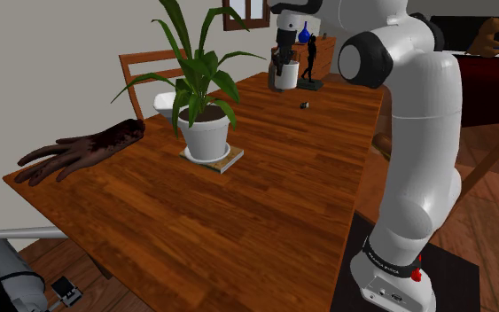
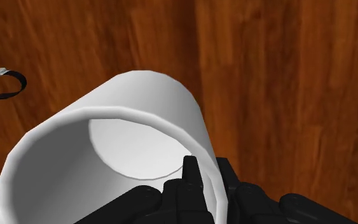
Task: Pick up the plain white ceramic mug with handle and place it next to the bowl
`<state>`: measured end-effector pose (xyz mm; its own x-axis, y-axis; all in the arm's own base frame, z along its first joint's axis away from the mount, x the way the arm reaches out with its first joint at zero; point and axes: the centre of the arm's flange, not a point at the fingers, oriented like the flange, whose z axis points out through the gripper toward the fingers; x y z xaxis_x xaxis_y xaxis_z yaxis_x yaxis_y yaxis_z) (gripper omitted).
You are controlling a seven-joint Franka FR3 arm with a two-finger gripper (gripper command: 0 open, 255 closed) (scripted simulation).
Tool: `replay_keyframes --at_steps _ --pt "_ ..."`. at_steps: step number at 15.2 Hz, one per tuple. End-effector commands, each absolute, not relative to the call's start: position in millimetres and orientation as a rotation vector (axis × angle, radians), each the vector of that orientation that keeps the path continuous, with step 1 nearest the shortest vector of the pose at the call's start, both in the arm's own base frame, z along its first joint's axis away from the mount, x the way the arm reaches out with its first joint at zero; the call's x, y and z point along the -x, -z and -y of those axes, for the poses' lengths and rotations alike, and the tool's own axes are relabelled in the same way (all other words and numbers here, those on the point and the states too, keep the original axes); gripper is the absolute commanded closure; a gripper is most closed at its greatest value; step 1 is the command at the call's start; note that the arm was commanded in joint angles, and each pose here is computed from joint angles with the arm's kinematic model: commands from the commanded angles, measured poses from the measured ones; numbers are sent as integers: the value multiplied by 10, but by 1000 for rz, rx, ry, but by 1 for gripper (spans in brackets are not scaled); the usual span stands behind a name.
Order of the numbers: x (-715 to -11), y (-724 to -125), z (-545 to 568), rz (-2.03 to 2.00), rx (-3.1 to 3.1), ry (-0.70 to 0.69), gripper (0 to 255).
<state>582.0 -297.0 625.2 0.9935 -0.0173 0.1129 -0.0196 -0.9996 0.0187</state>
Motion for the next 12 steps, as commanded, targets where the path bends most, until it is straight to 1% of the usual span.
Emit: replay_keyframes --at_steps 1,12 --pt "-5931 -6277 2721 31 -3116 -178 255" --pt "-6604 -6287 1435 31 -3116 -178 255"
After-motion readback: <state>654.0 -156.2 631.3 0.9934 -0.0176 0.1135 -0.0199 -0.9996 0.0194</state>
